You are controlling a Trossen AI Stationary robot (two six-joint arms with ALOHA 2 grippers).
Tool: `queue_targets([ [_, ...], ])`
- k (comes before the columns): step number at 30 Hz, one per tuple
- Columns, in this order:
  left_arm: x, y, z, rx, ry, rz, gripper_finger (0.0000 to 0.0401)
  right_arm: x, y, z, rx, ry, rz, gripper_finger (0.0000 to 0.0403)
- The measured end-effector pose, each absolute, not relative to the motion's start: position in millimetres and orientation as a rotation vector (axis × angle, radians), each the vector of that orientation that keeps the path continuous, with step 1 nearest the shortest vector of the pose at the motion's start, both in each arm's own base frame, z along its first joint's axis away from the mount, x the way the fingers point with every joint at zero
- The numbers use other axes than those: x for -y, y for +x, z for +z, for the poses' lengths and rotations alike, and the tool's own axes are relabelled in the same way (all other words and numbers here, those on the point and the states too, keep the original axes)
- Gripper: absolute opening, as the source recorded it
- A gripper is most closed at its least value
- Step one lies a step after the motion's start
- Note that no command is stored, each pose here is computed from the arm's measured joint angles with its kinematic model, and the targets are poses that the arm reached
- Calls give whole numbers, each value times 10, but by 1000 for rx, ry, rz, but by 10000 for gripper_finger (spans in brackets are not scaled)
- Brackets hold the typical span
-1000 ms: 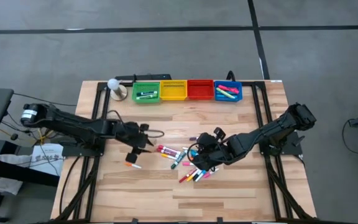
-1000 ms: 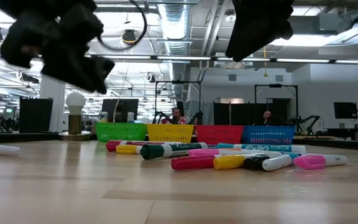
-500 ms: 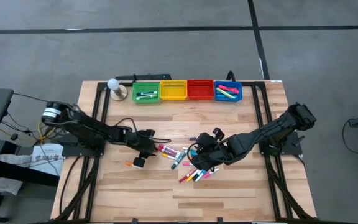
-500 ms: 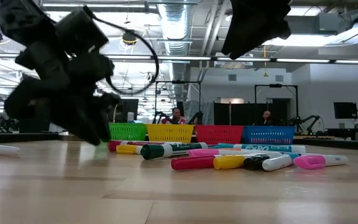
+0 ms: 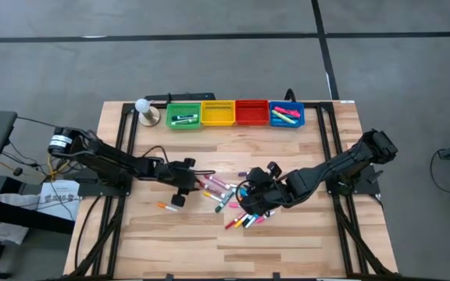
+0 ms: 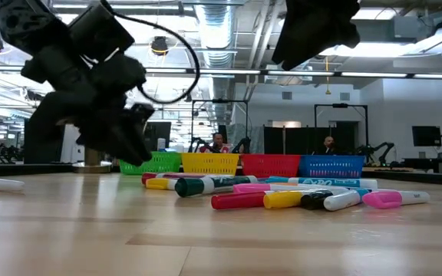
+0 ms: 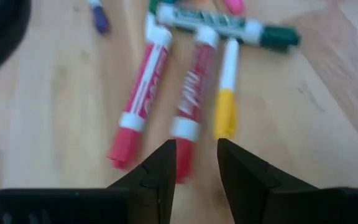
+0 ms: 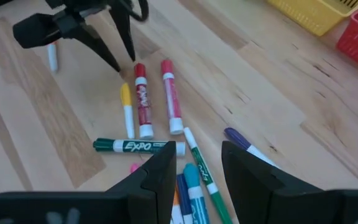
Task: Pick & Place Markers
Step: Put the red marker pen into the green basket
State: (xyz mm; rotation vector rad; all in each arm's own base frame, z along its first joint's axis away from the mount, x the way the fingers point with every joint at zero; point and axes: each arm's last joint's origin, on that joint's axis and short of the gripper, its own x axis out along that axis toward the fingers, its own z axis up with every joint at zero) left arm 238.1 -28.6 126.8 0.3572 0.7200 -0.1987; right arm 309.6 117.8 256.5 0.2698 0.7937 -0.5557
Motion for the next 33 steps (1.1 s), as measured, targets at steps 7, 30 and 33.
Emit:
queue_targets([
  [7, 279, 2383, 1273, -716, 433, -205, 117, -1177, 3097, 2565, -794, 270, -556, 118],
  [30, 218, 2474, 974, -792, 394, -191, 88, -1175, 3096, 2564, -790, 282, -563, 118],
  [33, 208, 2475, 972, -796, 367, -169, 60, -1177, 3096, 2565, -790, 283, -563, 118],
])
